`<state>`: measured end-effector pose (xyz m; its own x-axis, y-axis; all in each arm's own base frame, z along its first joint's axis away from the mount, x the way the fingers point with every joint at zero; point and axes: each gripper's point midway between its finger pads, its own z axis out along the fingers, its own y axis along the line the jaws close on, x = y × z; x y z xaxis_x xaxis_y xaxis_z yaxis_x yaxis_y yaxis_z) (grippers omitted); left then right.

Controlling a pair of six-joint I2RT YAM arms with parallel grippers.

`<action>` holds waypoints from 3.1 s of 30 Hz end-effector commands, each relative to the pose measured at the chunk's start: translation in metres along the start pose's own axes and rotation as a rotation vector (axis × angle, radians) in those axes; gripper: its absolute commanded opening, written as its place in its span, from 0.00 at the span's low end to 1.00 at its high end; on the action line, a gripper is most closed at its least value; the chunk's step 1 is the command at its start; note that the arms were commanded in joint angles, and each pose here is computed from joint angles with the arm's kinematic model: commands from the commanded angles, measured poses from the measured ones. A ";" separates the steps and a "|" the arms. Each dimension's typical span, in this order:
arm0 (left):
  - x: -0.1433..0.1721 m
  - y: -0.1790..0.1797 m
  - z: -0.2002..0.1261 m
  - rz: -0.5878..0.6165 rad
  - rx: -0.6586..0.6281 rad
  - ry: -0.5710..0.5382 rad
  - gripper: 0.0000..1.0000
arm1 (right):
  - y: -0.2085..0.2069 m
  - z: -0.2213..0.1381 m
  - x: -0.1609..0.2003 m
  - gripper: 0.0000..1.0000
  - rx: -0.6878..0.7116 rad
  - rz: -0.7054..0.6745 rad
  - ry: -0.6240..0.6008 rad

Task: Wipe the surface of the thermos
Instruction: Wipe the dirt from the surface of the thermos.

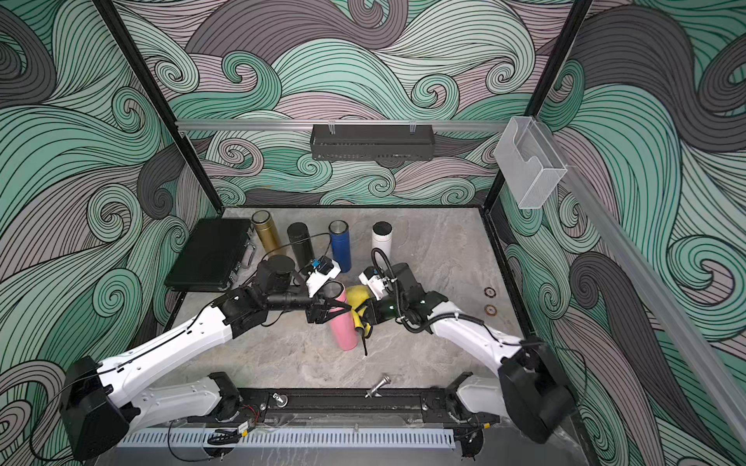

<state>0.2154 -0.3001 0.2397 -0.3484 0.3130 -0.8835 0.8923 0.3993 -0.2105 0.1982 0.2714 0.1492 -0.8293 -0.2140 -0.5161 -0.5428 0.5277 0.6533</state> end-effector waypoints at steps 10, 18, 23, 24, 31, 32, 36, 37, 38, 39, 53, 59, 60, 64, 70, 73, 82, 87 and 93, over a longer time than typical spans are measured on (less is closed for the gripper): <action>-0.057 0.064 -0.011 -0.264 -0.352 -0.191 0.00 | 0.049 -0.067 -0.019 0.00 0.075 -0.094 -0.349; -0.067 0.067 -0.010 -0.401 -0.391 -0.237 0.00 | 0.057 -0.029 -0.035 0.00 0.132 -0.184 -0.400; -0.072 0.063 -0.010 -0.442 -0.381 -0.248 0.00 | 0.030 -0.008 -0.033 0.00 0.273 -0.171 -0.411; -0.072 0.062 -0.011 -0.448 -0.378 -0.251 0.00 | 0.022 -0.005 -0.028 0.00 0.297 -0.163 -0.401; -0.071 0.065 -0.020 -0.505 -0.413 -0.261 0.00 | -0.009 -0.008 0.007 0.00 0.410 -0.123 -0.371; -0.071 0.065 -0.021 -0.522 -0.414 -0.264 0.00 | -0.004 -0.012 0.003 0.00 0.409 -0.135 -0.394; -0.072 0.066 -0.028 -0.607 -0.447 -0.255 0.00 | 0.034 -0.019 -0.024 0.00 0.340 -0.246 -0.483; -0.072 0.067 -0.031 -0.638 -0.463 -0.254 0.00 | 0.046 -0.019 -0.031 0.00 0.318 -0.284 -0.509; -0.071 0.068 -0.033 -0.663 -0.476 -0.251 0.00 | 0.055 -0.017 -0.037 0.00 0.298 -0.314 -0.531; -0.072 0.068 -0.035 -0.688 -0.482 -0.248 0.00 | 0.066 -0.014 -0.043 0.00 0.273 -0.348 -0.547; -0.072 0.072 -0.028 -0.831 -0.499 -0.234 0.00 | 0.054 0.020 -0.060 0.00 0.440 -0.337 -0.620; -0.073 0.073 -0.034 -0.819 -0.520 -0.247 0.00 | 0.010 -0.009 -0.032 0.00 0.566 -0.256 -0.614; -0.075 0.073 -0.034 -0.808 -0.515 -0.248 0.00 | 0.009 -0.013 -0.029 0.00 0.567 -0.247 -0.615; -0.076 0.066 -0.028 -0.617 -0.475 -0.206 0.00 | 0.018 -0.041 -0.030 0.00 0.548 -0.254 -0.609; -0.045 0.065 -0.022 -0.273 -0.501 -0.138 0.00 | 0.026 -0.104 -0.051 0.00 0.545 -0.153 -0.602; -0.030 0.062 -0.020 -0.132 -0.497 -0.164 0.00 | 0.027 -0.118 -0.061 0.00 0.530 -0.106 -0.547; -0.027 0.051 -0.017 0.038 -0.451 -0.221 0.00 | 0.041 -0.097 -0.105 0.00 0.374 -0.080 -0.417; -0.024 0.050 -0.010 0.064 -0.445 -0.200 0.00 | 0.057 -0.062 -0.127 0.00 0.240 -0.086 -0.338; -0.023 0.050 -0.003 0.067 -0.440 -0.191 0.00 | 0.081 -0.038 -0.147 0.00 0.098 -0.109 -0.318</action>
<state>0.2621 -0.2710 0.2116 -0.2941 0.2703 -0.9168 0.6721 0.7404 0.0027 0.2769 0.2938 0.2696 -0.7043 -0.0284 -0.7094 -0.5143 0.7091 0.4823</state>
